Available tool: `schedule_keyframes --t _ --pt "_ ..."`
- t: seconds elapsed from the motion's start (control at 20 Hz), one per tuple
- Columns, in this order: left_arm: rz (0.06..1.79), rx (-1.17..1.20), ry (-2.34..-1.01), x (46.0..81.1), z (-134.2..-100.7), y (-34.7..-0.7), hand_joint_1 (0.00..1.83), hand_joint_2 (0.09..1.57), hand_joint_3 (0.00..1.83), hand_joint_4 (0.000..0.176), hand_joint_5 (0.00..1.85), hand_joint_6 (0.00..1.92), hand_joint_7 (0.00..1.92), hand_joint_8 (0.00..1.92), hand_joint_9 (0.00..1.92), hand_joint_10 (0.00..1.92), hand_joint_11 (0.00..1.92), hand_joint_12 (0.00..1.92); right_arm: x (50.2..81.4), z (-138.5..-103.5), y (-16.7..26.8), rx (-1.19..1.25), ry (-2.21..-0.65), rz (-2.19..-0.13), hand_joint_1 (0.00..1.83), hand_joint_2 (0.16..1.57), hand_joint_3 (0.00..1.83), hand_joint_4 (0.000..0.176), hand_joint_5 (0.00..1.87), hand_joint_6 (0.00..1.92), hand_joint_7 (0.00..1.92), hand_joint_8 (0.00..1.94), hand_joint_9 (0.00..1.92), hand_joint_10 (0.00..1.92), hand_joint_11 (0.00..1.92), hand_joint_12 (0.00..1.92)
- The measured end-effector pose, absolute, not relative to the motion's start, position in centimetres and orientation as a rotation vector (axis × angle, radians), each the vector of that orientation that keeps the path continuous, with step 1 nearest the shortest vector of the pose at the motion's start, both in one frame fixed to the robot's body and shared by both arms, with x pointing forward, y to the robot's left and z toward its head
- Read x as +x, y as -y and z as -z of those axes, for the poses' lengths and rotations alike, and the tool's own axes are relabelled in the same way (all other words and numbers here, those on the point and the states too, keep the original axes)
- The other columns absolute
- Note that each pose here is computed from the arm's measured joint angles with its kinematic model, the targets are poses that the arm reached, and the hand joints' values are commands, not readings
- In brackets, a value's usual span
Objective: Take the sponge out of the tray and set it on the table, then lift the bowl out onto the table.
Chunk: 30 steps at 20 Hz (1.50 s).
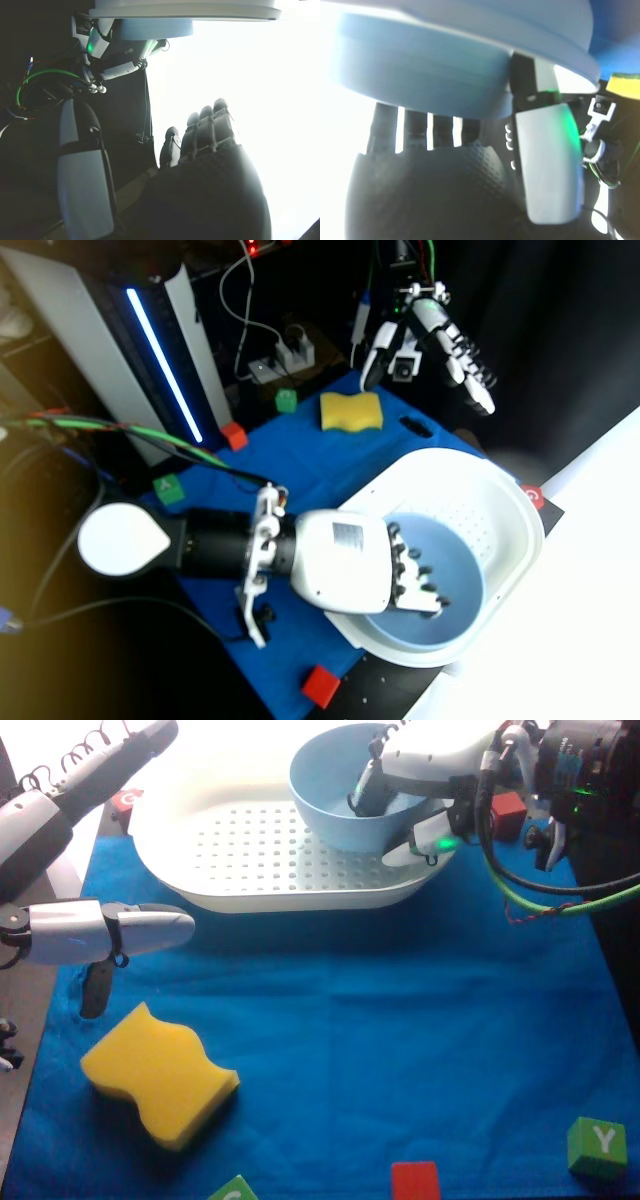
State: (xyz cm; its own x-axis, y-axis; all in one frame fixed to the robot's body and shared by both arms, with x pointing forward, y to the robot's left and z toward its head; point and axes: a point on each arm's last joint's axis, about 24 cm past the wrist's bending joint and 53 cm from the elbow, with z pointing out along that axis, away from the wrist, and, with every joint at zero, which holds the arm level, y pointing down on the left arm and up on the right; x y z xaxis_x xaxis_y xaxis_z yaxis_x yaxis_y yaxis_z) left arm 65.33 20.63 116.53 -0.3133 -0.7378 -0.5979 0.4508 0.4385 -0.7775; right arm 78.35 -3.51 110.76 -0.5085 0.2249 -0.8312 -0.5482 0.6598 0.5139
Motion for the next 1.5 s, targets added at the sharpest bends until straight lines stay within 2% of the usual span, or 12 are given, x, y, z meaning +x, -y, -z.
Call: schedule_keyframes --t 0.15,0.35,0.45,0.55,0.6,0.7,1.0,1.2,1.25,1.35,1.4,1.5 --pt "1.22 -0.274 -1.46 65.3 -116.5 -20.5 0.9 0.91 0.01 0.175 0.0 0.0 0.0 0.0 0.0 0.0 0.0 0.0 78.3 -111.1 3.1 -0.266 -1.871 -0.977 0.54 1.33 0.01 0.0 1.22 0.12 1.37 0.02 1.3 0.06 0.65 1.1" --pt "1.223 -0.274 -1.456 65.3 -116.6 -20.5 0.89 0.91 0.0 0.176 0.0 0.0 0.0 0.0 0.0 0.0 0.0 0.0 78.2 -111.5 2.3 -0.292 -1.861 -0.982 0.39 1.41 0.0 0.0 1.3 0.19 1.51 0.05 1.32 0.08 0.65 1.19" --pt "1.222 -0.275 -1.456 65.3 -116.6 -20.5 0.88 0.91 0.0 0.176 0.0 0.0 0.0 0.0 0.0 0.0 0.0 0.0 78.2 -111.9 2.2 -0.301 -1.853 -0.982 0.4 1.44 0.0 0.0 1.21 0.5 1.6 0.1 1.39 0.18 0.73 1.15" --pt "1.223 -0.274 -1.456 65.2 -116.6 -20.5 0.86 0.91 0.0 0.175 0.0 0.0 0.0 0.0 0.0 0.0 0.0 0.0 78.1 -112.1 2.0 -0.316 -1.849 -0.979 0.42 1.44 0.0 0.0 1.03 0.99 1.4 0.78 1.15 1.1 0.78 1.52" --pt "1.223 -0.274 -1.456 65.2 -116.6 -20.5 0.86 0.9 0.0 0.176 0.0 0.0 0.0 0.0 0.0 0.0 0.0 0.0 78.1 -112.1 1.8 -0.325 -1.848 -0.976 0.39 1.45 0.0 0.0 0.99 1.48 1.29 1.39 1.08 1.54 0.8 1.78" --pt "1.225 -0.274 -1.452 65.2 -116.7 -20.5 0.86 0.89 0.0 0.176 0.01 0.0 0.0 0.0 0.0 0.0 0.0 0.0 77.9 -111.9 1.3 -0.367 -1.851 -0.957 0.54 1.44 0.0 0.0 1.0 1.84 1.25 1.82 1.1 1.87 0.9 1.92" --pt "1.235 -0.276 -1.441 65.2 -117.0 -20.6 0.87 0.89 0.0 0.176 0.02 0.0 0.0 0.0 0.0 0.0 0.0 0.0 77.3 -111.3 0.3 -0.417 -1.858 -0.949 0.96 1.33 0.0 0.0 0.97 1.88 1.21 1.94 1.14 1.92 1.05 1.92" --pt "1.236 -0.276 -1.441 65.2 -117.0 -20.5 0.86 0.9 0.0 0.175 0.02 0.0 0.0 0.0 0.0 0.0 0.0 0.0 77.4 -111.1 0.5 -0.424 -1.863 -0.929 1.04 1.28 0.0 0.0 0.99 1.31 1.25 1.94 1.16 1.92 1.08 1.92" --pt "1.236 -0.276 -1.44 65.2 -117.0 -20.6 0.86 0.9 0.0 0.176 0.02 0.0 0.0 0.0 0.0 0.0 0.0 0.0 77.5 -111.1 0.5 -0.427 -1.863 -0.924 1.01 1.28 0.0 0.0 1.01 1.67 1.3 1.94 1.19 1.92 1.16 1.92" --pt "1.236 -0.277 -1.44 65.2 -117.0 -20.5 0.86 0.89 0.0 0.174 0.02 0.0 0.0 0.0 0.0 0.0 0.0 0.0 77.5 -111.0 0.6 -0.429 -1.864 -0.92 0.87 1.36 0.0 0.0 1.22 1.91 1.46 1.94 1.4 1.92 1.06 1.9" --pt "1.237 -0.276 -1.44 65.2 -117.0 -20.5 0.88 0.9 0.0 0.173 0.02 0.0 0.0 0.0 0.0 0.0 0.0 0.0 77.5 -111.0 0.7 -0.427 -1.864 -0.919 0.75 1.43 0.0 0.137 1.3 1.92 1.54 1.94 1.53 1.92 1.32 1.92" --pt "1.237 -0.277 -1.439 65.2 -117.0 -20.5 0.87 0.9 0.0 0.176 0.02 0.0 0.0 0.0 0.0 0.0 0.0 0.0 77.6 -111.1 0.8 -0.427 -1.863 -0.915 0.59 1.51 0.01 0.174 1.39 1.92 1.66 1.94 1.71 1.92 1.69 1.92"
